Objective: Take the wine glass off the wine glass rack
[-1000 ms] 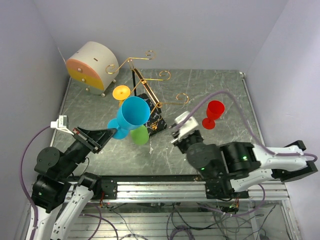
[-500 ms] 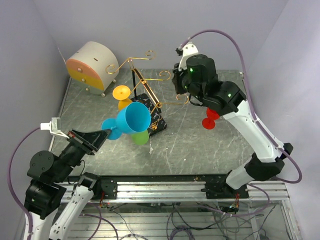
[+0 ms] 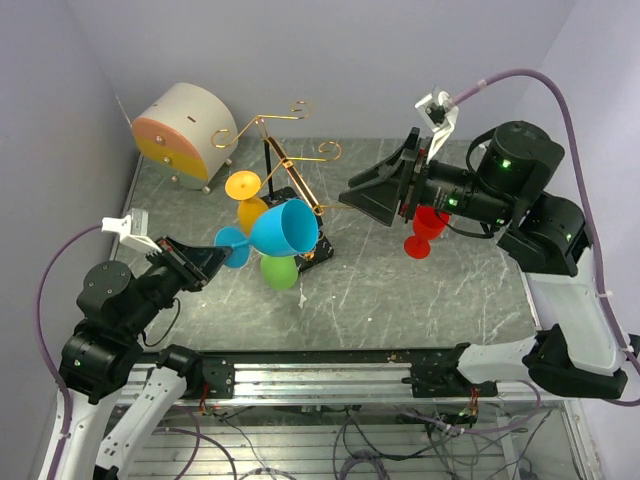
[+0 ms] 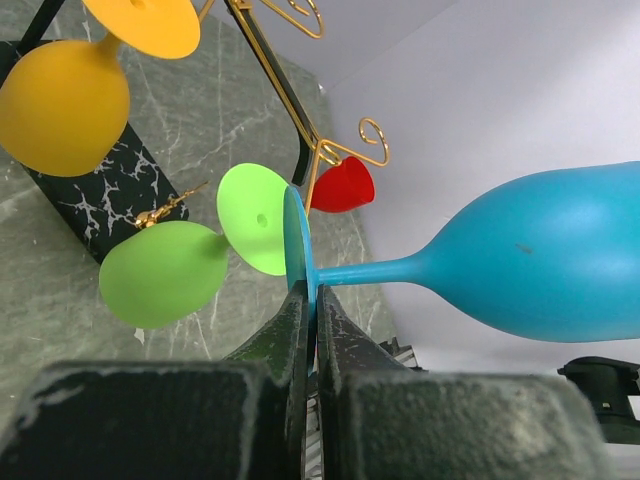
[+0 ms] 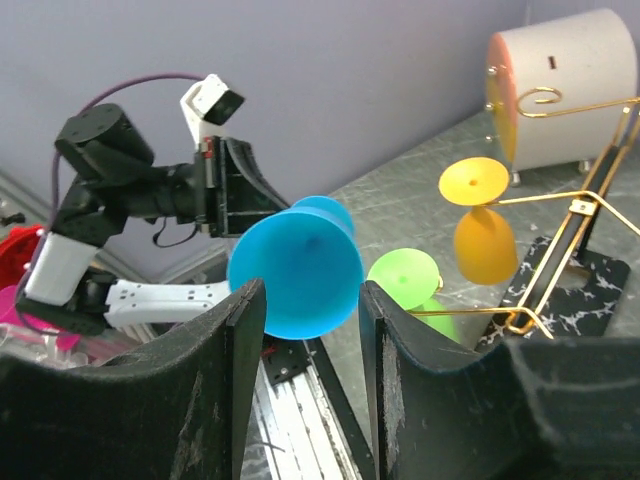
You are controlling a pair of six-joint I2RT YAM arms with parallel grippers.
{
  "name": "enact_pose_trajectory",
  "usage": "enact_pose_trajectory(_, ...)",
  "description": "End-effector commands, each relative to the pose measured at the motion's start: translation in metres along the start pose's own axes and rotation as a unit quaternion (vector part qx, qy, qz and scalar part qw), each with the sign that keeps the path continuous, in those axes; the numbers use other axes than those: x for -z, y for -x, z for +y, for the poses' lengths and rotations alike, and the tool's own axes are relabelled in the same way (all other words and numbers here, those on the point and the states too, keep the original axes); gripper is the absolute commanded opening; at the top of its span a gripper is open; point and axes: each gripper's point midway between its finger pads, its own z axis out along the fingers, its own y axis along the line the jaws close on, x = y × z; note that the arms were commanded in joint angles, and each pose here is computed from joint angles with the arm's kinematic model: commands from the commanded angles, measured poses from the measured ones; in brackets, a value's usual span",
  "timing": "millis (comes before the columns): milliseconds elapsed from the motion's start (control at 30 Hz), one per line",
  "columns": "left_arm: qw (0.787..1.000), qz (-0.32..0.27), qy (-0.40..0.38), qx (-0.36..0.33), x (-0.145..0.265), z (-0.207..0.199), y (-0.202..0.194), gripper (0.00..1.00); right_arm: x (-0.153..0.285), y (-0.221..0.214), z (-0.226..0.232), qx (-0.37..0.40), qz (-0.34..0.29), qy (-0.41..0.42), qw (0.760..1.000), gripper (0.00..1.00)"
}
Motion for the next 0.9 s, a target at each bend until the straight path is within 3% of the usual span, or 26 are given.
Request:
enact_pose_trajectory(0,0.999,-0.010,-0.028,-0.022,0.000,-0.015,0.009,0.07,-0.023,-0.026,0.000,-0.025,0.051,0.028,0.998,0.42)
enact_pose_trajectory(700,0.999,-0.008,-0.043,-0.017,-0.001,-0.022,0.011,0.07,-0.059,-0.068,-0.016,-0.055,0.110,0.032,0.992,0.39)
enact_pose_trajectory(767,0.999,-0.009,-0.044,-0.018,-0.001,-0.023,0.011,0.07,-0.062,-0.073,-0.018,-0.059,0.116,0.030,0.991,0.36)
enact_pose_trajectory(867,0.999,-0.011,-0.046,-0.019,0.000,-0.025,0.013,0.07,-0.066,-0.078,-0.021,-0.062,0.123,0.030,0.990,0.18)
